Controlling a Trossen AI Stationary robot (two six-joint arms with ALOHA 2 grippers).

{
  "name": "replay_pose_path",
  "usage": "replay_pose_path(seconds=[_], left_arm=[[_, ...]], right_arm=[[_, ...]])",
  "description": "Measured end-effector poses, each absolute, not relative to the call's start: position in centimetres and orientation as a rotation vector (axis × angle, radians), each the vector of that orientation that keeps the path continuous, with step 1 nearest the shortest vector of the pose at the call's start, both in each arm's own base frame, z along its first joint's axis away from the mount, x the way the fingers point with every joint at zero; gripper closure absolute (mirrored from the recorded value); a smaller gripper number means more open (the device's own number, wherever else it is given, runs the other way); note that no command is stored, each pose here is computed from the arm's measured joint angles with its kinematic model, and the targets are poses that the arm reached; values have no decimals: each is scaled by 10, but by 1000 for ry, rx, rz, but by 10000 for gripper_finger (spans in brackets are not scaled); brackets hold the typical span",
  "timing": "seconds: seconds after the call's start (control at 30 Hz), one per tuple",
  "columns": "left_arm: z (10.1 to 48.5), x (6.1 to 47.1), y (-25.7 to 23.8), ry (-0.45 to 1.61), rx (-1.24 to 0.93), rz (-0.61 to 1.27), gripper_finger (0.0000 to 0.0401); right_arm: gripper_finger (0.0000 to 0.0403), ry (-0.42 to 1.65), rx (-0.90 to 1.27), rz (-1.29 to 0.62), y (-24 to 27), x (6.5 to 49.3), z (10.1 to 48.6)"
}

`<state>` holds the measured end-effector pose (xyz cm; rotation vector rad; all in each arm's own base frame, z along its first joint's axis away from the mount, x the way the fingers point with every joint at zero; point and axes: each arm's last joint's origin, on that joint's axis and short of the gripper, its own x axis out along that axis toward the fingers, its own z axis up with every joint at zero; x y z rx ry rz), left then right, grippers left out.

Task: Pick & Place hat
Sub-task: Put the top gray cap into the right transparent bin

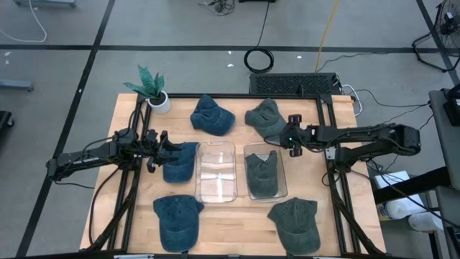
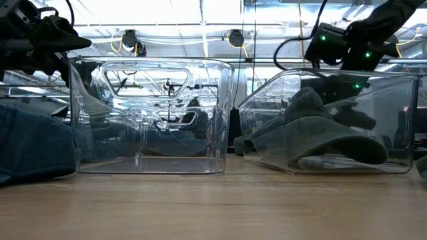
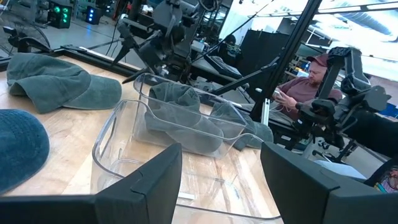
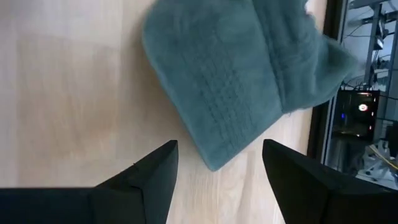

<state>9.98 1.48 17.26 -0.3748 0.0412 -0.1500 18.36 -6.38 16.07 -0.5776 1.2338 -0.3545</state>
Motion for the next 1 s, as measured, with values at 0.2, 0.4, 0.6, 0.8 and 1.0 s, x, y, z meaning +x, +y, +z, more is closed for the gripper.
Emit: replay_pose_path(seconds=[0.2,0.4,0.6,0.8,1.0], left_arm=[[173,100,15,41,-375,-150,173],[173,100,15,41,-375,-150,173],[173,100,15,41,-375,-150,173],[173,100,15,41,-375,-150,173],[173,100,15,41,-375,-150,173]], right_arm=[[181,1212,-553,-326,-67,179,150],[181,1195,-629,-316,-73,183,140],[184,1184,-627,-349,-85,190,131],[224,1198,-621,-353,-87,191,128],[284,1179,-631,-365,-88,193,129]])
